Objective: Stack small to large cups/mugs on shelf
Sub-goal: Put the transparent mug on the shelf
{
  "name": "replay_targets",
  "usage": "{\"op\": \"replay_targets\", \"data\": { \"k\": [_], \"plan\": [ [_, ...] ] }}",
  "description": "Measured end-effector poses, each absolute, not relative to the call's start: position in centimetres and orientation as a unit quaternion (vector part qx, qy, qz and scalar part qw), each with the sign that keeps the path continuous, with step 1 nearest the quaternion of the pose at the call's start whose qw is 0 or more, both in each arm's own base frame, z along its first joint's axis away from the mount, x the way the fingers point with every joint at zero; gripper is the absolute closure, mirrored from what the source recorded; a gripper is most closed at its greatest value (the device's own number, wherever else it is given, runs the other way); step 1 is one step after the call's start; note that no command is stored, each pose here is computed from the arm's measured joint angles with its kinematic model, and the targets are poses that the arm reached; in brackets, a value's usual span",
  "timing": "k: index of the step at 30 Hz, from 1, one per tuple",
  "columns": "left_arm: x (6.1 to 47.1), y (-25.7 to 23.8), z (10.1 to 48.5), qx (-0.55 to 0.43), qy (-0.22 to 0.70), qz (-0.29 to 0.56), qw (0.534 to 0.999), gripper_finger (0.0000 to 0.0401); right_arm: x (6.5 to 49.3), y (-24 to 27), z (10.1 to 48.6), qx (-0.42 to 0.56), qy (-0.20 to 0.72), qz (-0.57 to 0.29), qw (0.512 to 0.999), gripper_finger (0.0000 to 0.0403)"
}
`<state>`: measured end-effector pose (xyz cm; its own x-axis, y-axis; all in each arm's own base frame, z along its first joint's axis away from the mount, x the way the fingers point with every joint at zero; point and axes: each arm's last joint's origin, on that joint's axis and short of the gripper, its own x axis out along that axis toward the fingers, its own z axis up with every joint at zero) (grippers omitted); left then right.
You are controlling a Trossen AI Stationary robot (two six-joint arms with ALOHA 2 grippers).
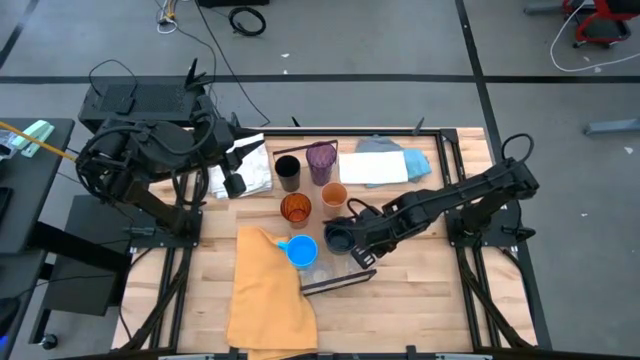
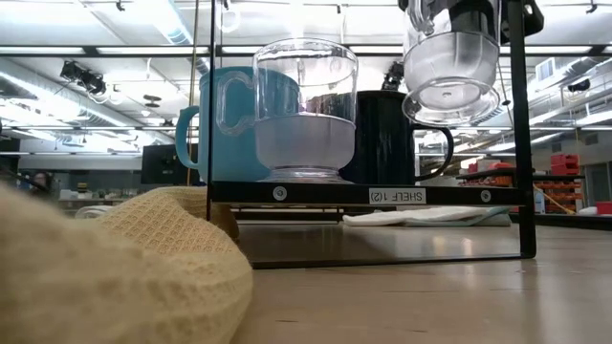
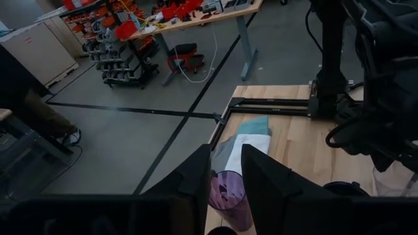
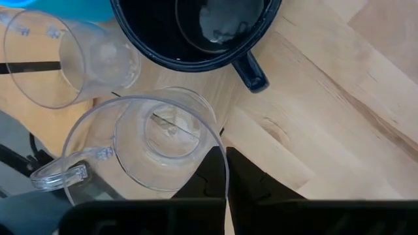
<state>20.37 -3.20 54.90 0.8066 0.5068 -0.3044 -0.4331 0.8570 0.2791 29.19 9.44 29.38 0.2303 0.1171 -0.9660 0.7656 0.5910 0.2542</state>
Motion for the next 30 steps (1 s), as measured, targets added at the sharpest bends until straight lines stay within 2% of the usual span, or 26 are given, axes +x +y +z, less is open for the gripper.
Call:
{"op": "replay_targets", "data": {
  "k": [30],
  "plan": [
    [20.4,-3.2,54.9,0.099,0.187,0.248,0.945,0.031,32.2,9.2,25.8,0.347,0.597,-0.231,0.685,0.0393]
  ]
}}
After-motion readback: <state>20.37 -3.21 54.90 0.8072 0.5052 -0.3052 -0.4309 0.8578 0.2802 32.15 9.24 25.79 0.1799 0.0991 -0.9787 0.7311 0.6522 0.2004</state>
